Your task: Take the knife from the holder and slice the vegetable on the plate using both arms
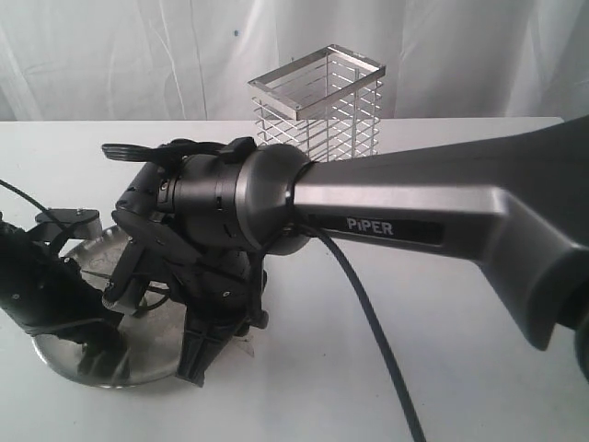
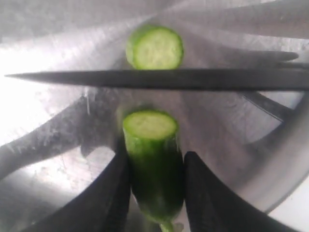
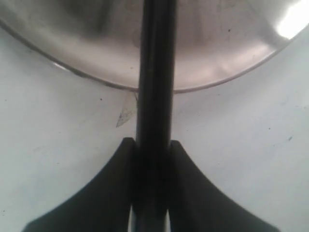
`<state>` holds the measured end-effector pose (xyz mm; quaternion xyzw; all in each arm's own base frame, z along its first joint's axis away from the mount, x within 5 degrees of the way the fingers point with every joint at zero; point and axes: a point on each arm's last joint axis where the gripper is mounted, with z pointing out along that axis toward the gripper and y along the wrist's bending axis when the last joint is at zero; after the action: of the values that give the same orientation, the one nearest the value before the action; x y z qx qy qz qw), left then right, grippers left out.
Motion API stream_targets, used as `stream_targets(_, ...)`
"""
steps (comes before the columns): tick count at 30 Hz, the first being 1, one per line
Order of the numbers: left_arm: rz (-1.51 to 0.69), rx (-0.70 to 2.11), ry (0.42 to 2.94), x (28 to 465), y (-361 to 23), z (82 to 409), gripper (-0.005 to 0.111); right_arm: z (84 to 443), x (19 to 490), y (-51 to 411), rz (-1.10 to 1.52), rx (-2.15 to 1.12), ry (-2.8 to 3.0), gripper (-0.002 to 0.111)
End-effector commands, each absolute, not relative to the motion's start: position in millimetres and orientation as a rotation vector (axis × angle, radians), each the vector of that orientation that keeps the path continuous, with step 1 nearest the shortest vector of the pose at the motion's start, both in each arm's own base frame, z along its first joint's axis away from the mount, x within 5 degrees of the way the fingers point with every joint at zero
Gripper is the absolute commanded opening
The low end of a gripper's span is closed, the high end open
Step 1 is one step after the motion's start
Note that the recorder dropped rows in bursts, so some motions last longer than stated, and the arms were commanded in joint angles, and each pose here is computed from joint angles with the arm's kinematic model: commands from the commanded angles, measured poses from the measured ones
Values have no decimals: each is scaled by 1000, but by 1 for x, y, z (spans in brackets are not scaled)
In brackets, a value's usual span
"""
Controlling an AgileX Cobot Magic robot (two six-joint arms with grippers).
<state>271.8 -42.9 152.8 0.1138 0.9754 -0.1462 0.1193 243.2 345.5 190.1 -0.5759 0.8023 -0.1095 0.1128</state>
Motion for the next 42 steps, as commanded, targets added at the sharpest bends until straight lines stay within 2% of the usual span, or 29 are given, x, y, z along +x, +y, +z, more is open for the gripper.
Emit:
stream_targets(1, -433, 324, 2827, 279, -45, 161, 17, 205, 247, 343, -343, -1648, 2309, 0)
stream_targets(5, -415, 301, 2805, 283, -44, 162, 17, 206, 247, 341, -356, -1629, 2323, 0)
stream_targets(17, -409, 310, 2879, 286, -44, 140, 18, 206, 248, 342, -351, -1626, 2320, 0)
stream_targets(19, -418, 324, 2880, 286, -44, 143, 26, 206, 248, 342, -348, -1625, 2317, 0)
stream_targets(22, -425, 333, 2868, 284, -45, 150, 53, 206, 248, 342, -346, -1622, 2317, 0)
stream_targets(24, -435, 348, 2858, 281, -45, 158, 63, 206, 248, 342, -346, -1620, 2319, 0)
stream_targets(32, -405, 444, 2772, 265, -44, 199, 63, 206, 250, 343, -353, -1627, 2288, 0)
stream_targets(42, -344, 457, 2698, 243, -40, 237, 63, 206, 248, 346, -342, -1804, 2166, 0)
